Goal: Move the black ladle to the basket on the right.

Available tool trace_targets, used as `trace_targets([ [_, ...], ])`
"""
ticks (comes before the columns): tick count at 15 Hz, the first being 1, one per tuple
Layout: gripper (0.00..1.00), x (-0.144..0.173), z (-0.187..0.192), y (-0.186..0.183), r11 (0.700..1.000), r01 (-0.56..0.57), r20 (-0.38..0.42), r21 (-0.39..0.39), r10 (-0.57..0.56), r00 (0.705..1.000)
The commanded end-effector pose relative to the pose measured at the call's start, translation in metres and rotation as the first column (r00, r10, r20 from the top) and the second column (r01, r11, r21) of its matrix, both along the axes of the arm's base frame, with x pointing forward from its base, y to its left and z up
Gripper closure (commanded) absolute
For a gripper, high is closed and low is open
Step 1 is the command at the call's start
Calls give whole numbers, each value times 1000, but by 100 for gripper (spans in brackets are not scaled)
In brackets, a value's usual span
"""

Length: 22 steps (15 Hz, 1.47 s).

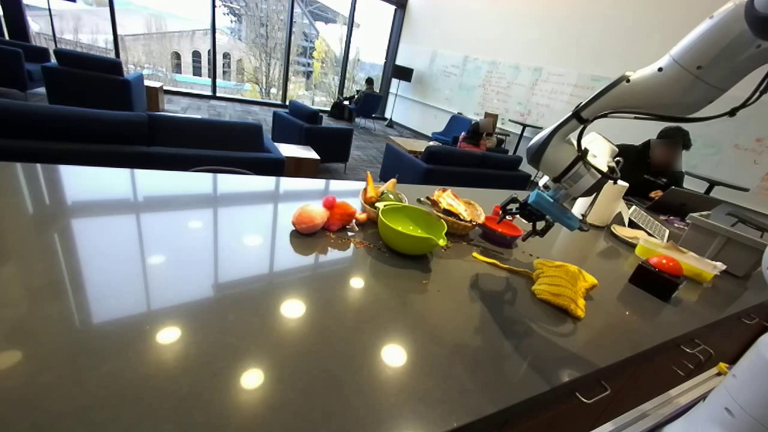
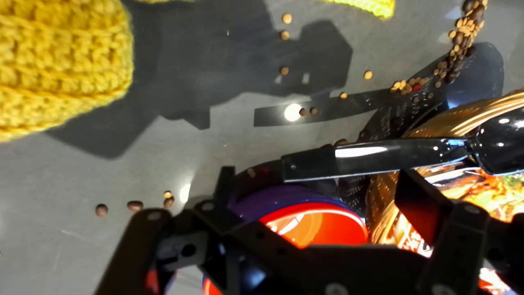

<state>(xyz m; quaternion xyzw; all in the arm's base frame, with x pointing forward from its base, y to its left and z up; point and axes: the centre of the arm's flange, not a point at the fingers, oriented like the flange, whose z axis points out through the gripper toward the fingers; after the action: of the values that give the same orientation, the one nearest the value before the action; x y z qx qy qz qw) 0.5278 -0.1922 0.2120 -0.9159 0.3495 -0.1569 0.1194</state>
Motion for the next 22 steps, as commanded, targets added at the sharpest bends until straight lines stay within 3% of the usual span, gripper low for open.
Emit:
trace_targets([
  [1,0,0,-18,-14,999,-23,57,44,21,998],
  [11,2,12,-53,-18,989,-69,128,128,52,990],
  [13,27,14,-57,-17,988,-75,135,135,57,989],
  [15,35,16,-59,-17,987,-81,140,138,61,988],
  [22,87,20,-53,-18,987,-94,155,129,74,985],
])
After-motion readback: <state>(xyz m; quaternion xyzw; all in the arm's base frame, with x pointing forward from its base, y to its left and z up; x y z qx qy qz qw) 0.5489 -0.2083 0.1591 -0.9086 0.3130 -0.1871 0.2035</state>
